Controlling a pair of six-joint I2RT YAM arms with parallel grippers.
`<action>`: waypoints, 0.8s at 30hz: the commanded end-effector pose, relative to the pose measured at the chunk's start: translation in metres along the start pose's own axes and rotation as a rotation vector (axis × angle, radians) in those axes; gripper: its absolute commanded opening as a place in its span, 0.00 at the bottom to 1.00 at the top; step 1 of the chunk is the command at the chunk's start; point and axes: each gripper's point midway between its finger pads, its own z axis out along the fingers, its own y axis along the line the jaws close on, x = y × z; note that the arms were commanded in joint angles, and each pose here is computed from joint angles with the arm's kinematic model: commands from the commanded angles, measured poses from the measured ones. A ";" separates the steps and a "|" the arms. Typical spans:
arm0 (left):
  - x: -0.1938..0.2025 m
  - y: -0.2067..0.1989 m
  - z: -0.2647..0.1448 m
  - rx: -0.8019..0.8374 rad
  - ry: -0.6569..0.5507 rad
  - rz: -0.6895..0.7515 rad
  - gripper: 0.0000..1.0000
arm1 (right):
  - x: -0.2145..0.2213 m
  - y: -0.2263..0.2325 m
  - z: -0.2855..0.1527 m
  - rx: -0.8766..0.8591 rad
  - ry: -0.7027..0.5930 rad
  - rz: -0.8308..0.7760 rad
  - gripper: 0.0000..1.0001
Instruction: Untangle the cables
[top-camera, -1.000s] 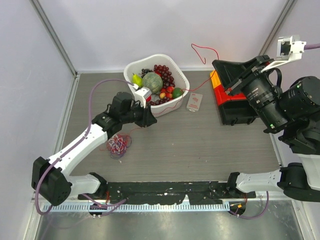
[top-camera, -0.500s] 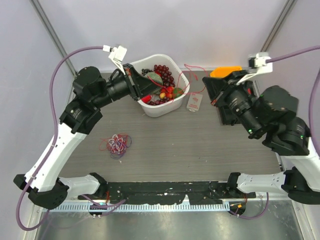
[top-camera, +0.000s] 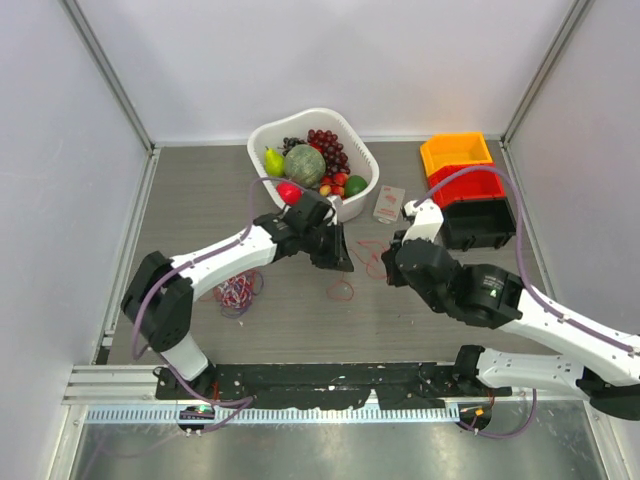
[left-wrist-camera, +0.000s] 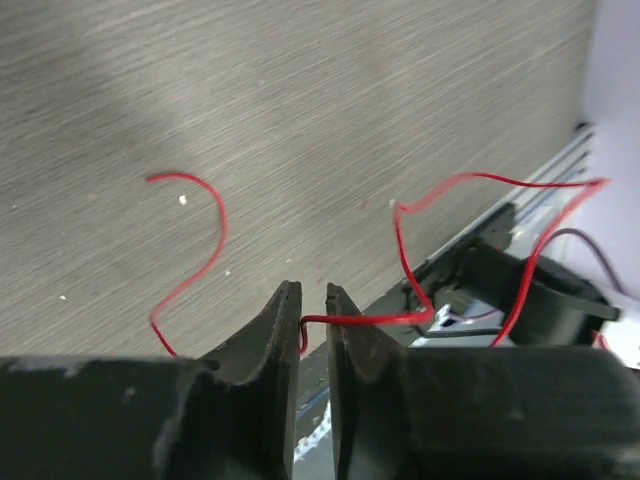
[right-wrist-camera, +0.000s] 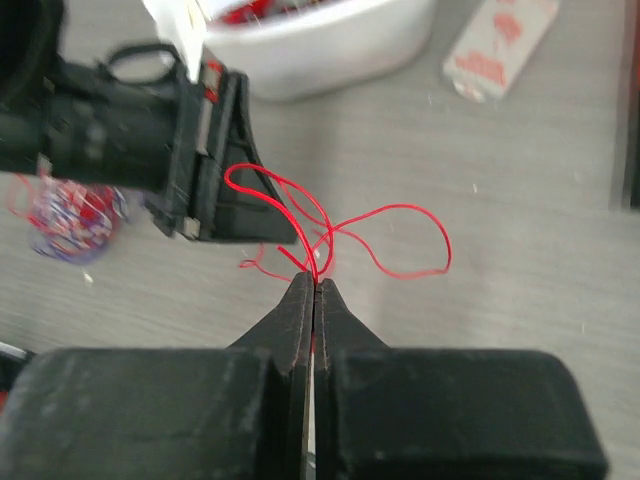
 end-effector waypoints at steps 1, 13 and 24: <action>-0.001 0.004 -0.006 -0.093 0.016 0.020 0.24 | 0.044 -0.011 0.005 0.023 0.069 0.130 0.01; 0.036 0.068 -0.138 -0.383 -0.142 0.111 0.70 | 0.144 0.031 0.060 -0.091 0.354 -0.027 0.01; 0.023 0.063 -0.212 -0.240 -0.562 -0.032 0.63 | 0.172 0.015 0.112 -0.021 0.529 -0.130 0.46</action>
